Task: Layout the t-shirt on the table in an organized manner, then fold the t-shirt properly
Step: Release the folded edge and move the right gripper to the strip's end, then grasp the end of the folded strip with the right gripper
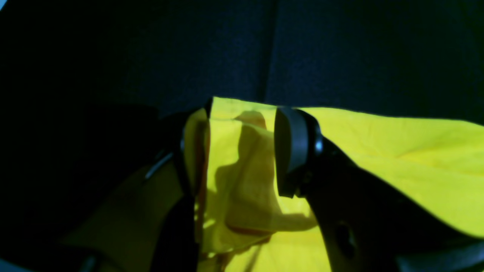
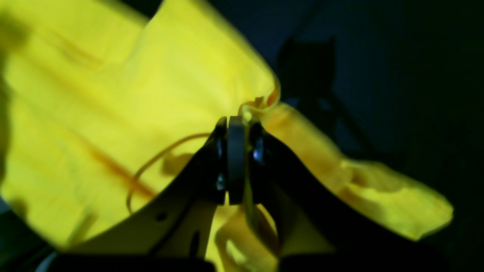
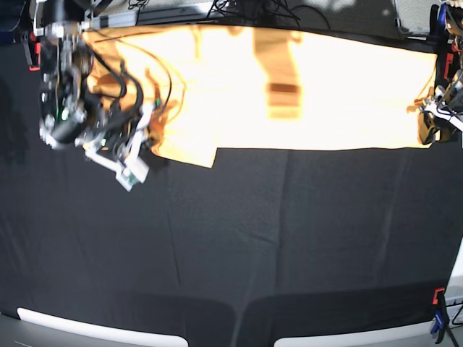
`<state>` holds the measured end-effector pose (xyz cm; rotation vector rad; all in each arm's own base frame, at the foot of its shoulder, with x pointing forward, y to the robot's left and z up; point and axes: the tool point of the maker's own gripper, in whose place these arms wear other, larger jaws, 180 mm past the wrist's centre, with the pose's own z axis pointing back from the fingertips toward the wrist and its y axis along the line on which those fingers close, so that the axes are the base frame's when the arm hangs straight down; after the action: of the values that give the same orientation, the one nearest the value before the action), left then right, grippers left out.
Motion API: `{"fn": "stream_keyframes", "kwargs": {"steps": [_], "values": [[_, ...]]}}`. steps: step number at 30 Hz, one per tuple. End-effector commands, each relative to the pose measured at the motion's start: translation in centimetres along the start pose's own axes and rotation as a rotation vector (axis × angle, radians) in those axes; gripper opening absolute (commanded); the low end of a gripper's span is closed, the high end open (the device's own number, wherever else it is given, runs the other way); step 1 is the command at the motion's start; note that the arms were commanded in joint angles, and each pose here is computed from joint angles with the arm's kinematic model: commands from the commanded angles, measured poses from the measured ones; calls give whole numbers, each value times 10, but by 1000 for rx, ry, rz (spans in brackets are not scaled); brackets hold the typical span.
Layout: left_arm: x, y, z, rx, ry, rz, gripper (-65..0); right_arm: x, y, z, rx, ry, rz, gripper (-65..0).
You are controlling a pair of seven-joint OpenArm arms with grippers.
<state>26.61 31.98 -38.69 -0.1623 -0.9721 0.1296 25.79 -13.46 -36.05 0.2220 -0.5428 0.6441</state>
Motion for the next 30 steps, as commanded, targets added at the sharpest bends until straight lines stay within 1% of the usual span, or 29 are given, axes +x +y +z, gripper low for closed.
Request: {"fn": "stream_keyframes", "kwargs": {"steps": [1, 4, 7, 15, 17, 19, 20, 25, 30], "values": [[20, 4, 3, 1, -55, -17, -383, 15, 2, 12, -14, -59, 37, -650], [20, 4, 3, 1, -55, -17, -383, 10, 28, 25, 2, -77, 79, -650], [20, 4, 3, 1, -55, -17, -383, 0, 47, 33, 26, -69, 91, -650], [25, 3, 3, 0, -84, -17, -383, -25, 77, 33, 102, -66, 49, -650], [25, 3, 3, 0, -84, -17, -383, -29, 88, 33, 145, -75, 66, -650], [25, 3, 3, 0, -84, -17, -383, -31, 100, 35, 195, -88, 63, -650], [25, 3, 3, 0, -84, -17, -383, -32, 104, 36, 212, -92, 54, -650], [25, 3, 3, 0, -84, -17, -383, -30, 108, 37, 231, -112, 39, -650], [25, 3, 3, 0, -84, -17, -383, -22, 121, 42, 308, -155, 2, -650]]}}
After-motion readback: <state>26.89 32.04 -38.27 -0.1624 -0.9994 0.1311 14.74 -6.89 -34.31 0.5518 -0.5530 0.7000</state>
